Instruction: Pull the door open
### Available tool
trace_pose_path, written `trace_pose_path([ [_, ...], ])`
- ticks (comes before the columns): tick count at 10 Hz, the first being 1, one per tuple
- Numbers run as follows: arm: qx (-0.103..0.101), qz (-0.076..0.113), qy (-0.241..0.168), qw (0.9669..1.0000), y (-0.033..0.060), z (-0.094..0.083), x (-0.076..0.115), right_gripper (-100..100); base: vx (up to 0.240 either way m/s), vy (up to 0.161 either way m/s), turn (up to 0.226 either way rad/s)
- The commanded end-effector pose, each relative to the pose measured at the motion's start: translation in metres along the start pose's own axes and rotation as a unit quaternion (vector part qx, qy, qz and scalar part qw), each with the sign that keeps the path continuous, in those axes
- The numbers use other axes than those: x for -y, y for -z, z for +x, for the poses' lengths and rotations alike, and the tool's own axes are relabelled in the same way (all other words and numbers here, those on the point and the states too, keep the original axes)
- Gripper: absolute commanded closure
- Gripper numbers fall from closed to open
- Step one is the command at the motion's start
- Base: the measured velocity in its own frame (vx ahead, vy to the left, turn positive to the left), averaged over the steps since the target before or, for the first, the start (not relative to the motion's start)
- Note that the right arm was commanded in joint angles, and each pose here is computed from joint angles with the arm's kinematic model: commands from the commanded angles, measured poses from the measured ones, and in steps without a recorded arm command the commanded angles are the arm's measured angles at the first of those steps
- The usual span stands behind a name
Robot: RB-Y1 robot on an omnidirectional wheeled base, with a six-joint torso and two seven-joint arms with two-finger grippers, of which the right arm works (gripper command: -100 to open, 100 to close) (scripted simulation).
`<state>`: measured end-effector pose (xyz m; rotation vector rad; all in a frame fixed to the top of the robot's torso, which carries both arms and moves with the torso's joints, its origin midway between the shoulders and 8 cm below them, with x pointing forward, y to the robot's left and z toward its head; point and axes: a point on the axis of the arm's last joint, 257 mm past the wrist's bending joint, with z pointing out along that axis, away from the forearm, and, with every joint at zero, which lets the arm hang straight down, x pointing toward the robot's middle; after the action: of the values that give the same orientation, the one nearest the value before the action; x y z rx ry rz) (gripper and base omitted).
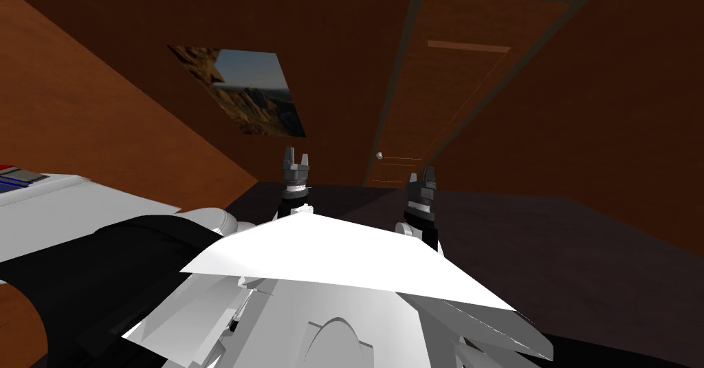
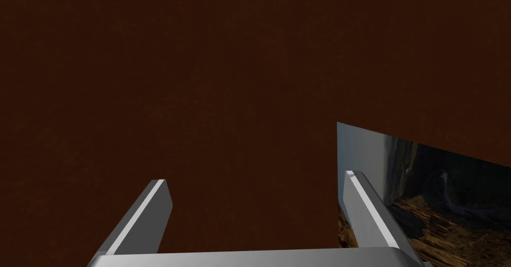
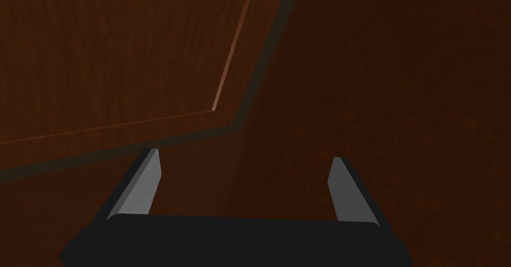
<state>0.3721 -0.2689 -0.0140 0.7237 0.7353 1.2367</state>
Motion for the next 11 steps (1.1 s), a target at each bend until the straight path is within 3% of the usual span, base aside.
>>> trace_pose_path([
  [1,-0.004,0.006,0.019,0.9998,-0.0005,0.003,0.010,-100,0.086,0.011,0.001],
  [6,-0.021,0.025,0.084,0.9959,0.0044,0.008,0.046,-100,0.087,-0.009,0.003],
  [11,-0.043,0.047,0.161,0.9849,0.0123,0.014,0.088,-100,0.099,-0.004,0.003],
])
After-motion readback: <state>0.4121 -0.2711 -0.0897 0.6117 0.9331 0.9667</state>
